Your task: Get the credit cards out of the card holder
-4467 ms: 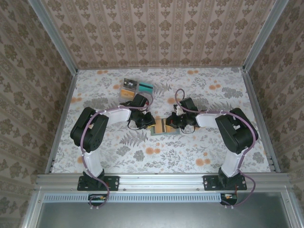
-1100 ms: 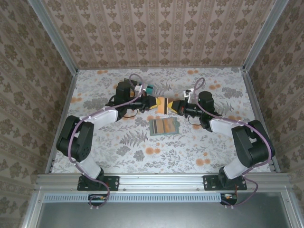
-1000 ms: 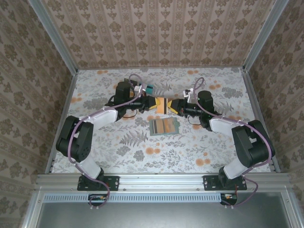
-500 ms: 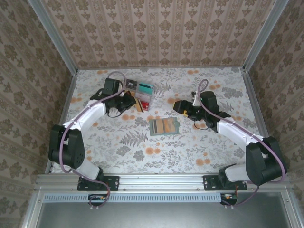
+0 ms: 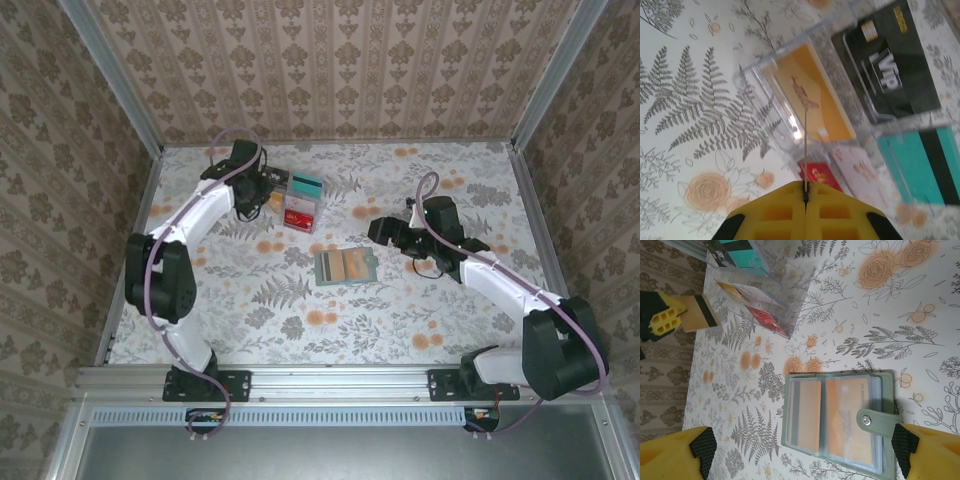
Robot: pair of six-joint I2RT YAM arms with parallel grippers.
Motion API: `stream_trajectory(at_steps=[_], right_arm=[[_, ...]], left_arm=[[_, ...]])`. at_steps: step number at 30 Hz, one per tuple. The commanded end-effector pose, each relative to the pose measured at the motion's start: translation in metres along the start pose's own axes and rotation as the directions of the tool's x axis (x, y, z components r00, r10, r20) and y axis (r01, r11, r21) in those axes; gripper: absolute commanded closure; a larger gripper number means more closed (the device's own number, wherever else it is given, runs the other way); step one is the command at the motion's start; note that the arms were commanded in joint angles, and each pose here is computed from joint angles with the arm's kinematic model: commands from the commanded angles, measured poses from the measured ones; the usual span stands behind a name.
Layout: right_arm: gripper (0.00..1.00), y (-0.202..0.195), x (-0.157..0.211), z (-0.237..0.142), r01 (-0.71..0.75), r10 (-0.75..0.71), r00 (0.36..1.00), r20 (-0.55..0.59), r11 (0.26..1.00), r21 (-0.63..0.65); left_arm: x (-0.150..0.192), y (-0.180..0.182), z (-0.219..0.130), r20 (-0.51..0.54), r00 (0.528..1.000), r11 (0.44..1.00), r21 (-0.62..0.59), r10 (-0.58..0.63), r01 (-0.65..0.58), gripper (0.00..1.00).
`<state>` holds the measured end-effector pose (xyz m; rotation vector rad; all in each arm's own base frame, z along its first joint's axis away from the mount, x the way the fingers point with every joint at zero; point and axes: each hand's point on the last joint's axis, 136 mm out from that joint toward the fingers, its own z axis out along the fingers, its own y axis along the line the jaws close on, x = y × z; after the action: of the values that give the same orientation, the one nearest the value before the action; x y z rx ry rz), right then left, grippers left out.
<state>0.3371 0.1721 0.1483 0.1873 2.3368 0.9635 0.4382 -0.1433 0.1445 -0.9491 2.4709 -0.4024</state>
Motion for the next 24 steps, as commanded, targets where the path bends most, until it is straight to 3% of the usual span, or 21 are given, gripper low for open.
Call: stream_trajectory(at_steps=[1, 11, 24], right_arm=[[0.06, -0.008, 0.006, -0.007, 0.018, -0.018, 1.000, -0.001, 0.999, 0.040], [0.06, -0.010, 0.010, -0.012, 0.017, -0.018, 1.000, 0.021, 0.999, 0.037], [0.06, -0.010, 0.012, -0.015, 0.017, -0.018, 1.000, 0.019, 0.999, 0.037]], left_arm=[[-0.022, 0.003, 0.002, 0.084, 0.990, 0.991, -0.065, -0.111, 0.117, 1.00], [-0.018, 0.002, 0.021, 0.086, 0.936, 0.932, -0.102, -0.341, 0.348, 1.00], [-0.027, -0.002, 0.031, 0.159, 0.907, 0.906, -0.108, -0.391, 0.410, 1.00]])
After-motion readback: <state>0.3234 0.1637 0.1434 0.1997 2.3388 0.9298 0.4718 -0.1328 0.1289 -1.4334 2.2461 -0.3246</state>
